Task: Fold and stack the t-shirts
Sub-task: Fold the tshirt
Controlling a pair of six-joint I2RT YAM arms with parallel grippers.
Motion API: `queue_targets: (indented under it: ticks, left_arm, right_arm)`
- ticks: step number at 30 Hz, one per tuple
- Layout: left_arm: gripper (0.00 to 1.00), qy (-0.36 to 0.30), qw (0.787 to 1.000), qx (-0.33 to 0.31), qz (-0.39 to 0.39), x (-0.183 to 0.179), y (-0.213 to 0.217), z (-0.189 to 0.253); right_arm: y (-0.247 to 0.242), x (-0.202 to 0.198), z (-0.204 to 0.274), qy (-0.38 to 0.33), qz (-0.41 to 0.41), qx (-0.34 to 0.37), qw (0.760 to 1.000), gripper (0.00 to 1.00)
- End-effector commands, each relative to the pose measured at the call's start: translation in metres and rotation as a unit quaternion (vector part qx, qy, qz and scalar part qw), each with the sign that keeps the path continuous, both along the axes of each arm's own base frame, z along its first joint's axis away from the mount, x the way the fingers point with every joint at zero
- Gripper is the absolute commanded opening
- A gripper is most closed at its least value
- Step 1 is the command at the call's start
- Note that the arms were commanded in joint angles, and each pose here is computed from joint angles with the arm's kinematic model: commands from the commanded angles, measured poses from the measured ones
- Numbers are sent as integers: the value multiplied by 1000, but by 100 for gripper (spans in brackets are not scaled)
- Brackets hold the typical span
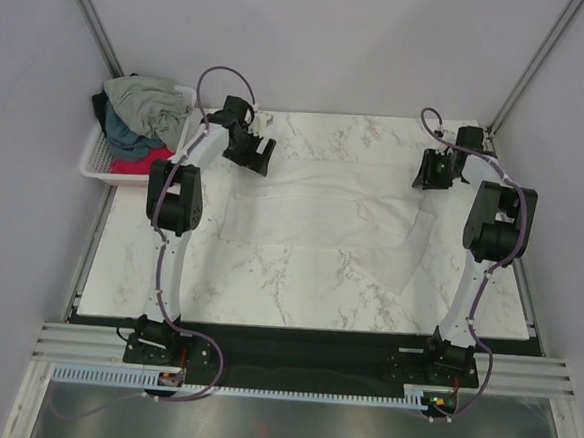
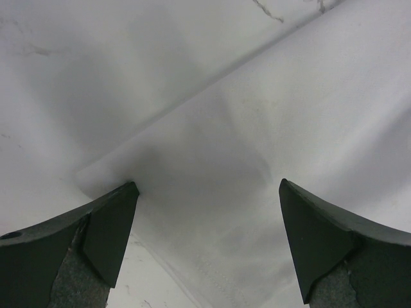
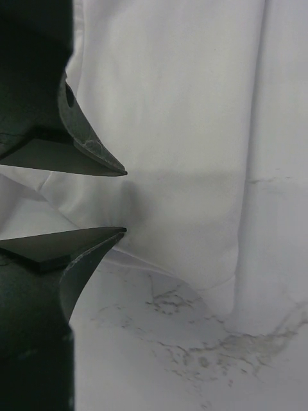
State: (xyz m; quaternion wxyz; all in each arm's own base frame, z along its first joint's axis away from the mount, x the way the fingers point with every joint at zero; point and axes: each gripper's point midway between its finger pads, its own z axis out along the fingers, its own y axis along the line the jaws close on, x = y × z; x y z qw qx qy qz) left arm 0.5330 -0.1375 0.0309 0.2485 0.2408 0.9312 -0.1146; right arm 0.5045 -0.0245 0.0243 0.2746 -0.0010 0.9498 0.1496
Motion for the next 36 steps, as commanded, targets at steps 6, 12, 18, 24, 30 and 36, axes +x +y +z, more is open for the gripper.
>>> queue_targets:
  ticks: [6, 12, 18, 24, 30, 36]
  left_arm:
    - [100, -9, 1000, 14, 19, 25, 8, -6]
    - [100, -53, 998, 14, 24, 49, 4, 11]
    - [100, -176, 983, -51, 24, 44, -15, 171]
    - [100, -229, 968, -97, -24, -30, -39, 262]
    - [100, -209, 956, -12, -206, -161, -48, 185]
    - [100, -158, 961, -56, -220, -229, -42, 157]
  right_arm:
    - [-12, 52, -11, -32, -4, -54, 998, 46]
    - [-7, 66, -6, -48, 5, -60, 997, 46]
    - [5, 61, 97, -141, 45, -59, 987, 46]
    - [19, 11, 201, -235, 93, -76, 965, 59]
    - [46, -90, 172, -198, 200, -82, 956, 68]
    - [74, -205, 107, -139, 380, -142, 903, 71]
